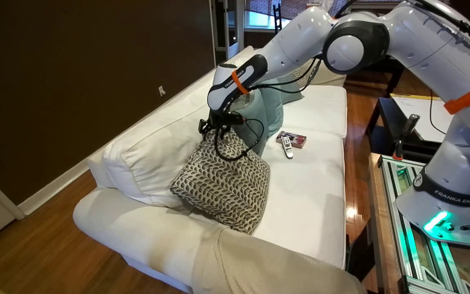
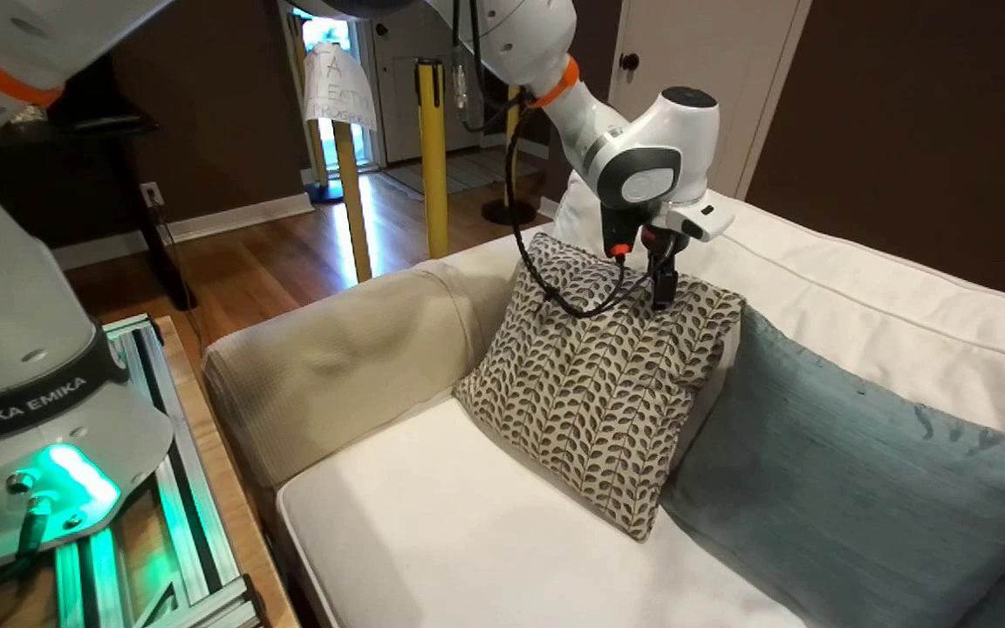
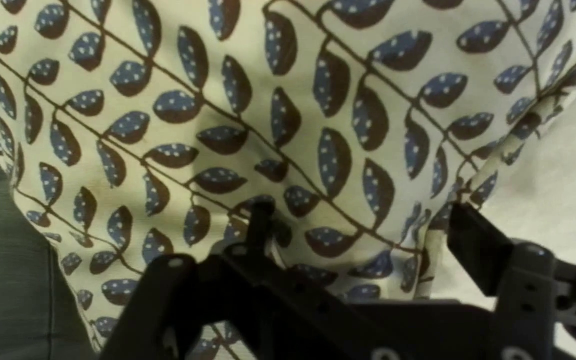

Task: Pick up the beige and black pillow on the far left and lay it on the couch, pick up the blue pillow and stack it on the lying beige and black pillow

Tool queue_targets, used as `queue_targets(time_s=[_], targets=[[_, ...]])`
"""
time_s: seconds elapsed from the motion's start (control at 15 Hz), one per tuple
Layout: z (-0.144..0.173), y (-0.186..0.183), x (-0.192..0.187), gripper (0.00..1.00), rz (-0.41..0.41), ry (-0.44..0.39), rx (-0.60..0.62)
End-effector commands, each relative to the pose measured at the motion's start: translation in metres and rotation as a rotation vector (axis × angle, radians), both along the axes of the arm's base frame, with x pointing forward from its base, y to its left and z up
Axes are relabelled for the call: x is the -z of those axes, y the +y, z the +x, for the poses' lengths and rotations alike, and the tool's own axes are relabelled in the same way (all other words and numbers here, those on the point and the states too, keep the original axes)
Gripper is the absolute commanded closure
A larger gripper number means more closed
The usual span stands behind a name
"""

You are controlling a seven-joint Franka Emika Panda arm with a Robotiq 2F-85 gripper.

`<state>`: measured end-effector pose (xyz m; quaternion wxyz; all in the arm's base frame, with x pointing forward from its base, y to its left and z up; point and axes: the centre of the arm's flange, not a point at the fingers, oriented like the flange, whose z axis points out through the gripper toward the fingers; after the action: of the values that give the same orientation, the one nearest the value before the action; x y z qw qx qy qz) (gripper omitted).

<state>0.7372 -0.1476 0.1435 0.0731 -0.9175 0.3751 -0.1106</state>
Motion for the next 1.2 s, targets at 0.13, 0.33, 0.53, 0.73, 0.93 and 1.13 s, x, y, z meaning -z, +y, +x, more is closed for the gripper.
queue_targets(time_s=[0.13, 0.33, 0.53, 0.73, 0.93, 1.13], targets=[[0.015, 0.001, 0.019, 0.57, 0.005, 0.030, -0.009], [0.010, 0.003, 0.015, 0.78, 0.021, 0.086, -0.060], [-0.001, 0.005, 0.002, 0.99, 0.075, 0.150, -0.140], [-0.013, 0.003, -0.016, 0.97, 0.114, 0.206, -0.190], [-0.024, -0.001, -0.039, 0.98, 0.132, 0.249, -0.241], [-0.035, -0.003, -0.062, 0.97, 0.184, 0.300, -0.232]])
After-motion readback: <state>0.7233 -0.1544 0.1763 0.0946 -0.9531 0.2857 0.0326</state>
